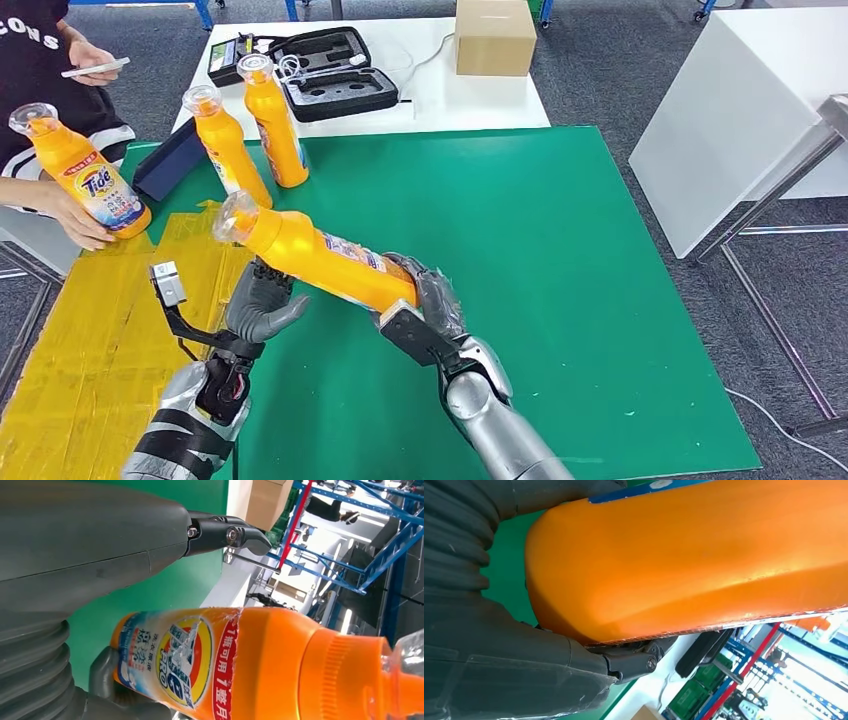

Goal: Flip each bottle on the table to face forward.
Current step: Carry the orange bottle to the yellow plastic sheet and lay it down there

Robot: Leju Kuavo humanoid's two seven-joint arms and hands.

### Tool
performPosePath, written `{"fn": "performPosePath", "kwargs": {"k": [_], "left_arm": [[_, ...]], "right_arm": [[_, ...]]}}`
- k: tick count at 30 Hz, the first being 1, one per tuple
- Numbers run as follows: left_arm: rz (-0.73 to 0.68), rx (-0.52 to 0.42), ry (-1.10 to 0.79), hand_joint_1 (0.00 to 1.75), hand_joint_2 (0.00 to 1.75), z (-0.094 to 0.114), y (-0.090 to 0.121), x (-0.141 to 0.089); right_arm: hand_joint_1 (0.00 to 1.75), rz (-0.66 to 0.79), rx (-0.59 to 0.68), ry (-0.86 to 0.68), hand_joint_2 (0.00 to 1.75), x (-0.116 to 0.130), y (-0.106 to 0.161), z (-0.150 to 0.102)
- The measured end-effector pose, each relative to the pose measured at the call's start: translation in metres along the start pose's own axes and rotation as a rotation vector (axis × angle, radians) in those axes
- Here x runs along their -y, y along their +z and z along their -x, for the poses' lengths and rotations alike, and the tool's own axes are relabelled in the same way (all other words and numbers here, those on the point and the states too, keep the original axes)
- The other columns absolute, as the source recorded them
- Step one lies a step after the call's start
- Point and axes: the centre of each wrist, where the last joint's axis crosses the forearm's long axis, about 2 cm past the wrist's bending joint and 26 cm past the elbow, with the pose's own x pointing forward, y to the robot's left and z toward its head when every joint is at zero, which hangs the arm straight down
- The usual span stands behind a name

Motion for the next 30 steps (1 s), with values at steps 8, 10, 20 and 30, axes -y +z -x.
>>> {"fn": "performPosePath", "kwargs": {"k": [8, 10, 20, 30], "left_arm": [[0.001, 0.0, 0.001, 0.0, 1.75, 0.0, 0.0, 0.001], [0.001, 0.0, 0.001, 0.0, 1.75, 0.0, 0.0, 0.001], [0.002, 0.0, 0.001, 0.0, 1.75, 0.0, 0.0, 0.001], [0.012, -0.001, 0.001, 0.0, 1.75, 0.002, -0.001, 0.003]], "right_arm": [[1.73, -0.017, -0.001, -0.003, 1.75, -0.005, 0.0, -0.001], [1.73, -0.019, -0.002, -0.003, 1.75, -0.006, 0.0, -0.001], [1.74, -0.022, -0.004, -0.003, 1.75, -0.007, 0.0, -0.001], [1.73, -0.043, 0.004, 0.002, 1.75, -0.016, -0.005, -0.007]]}}
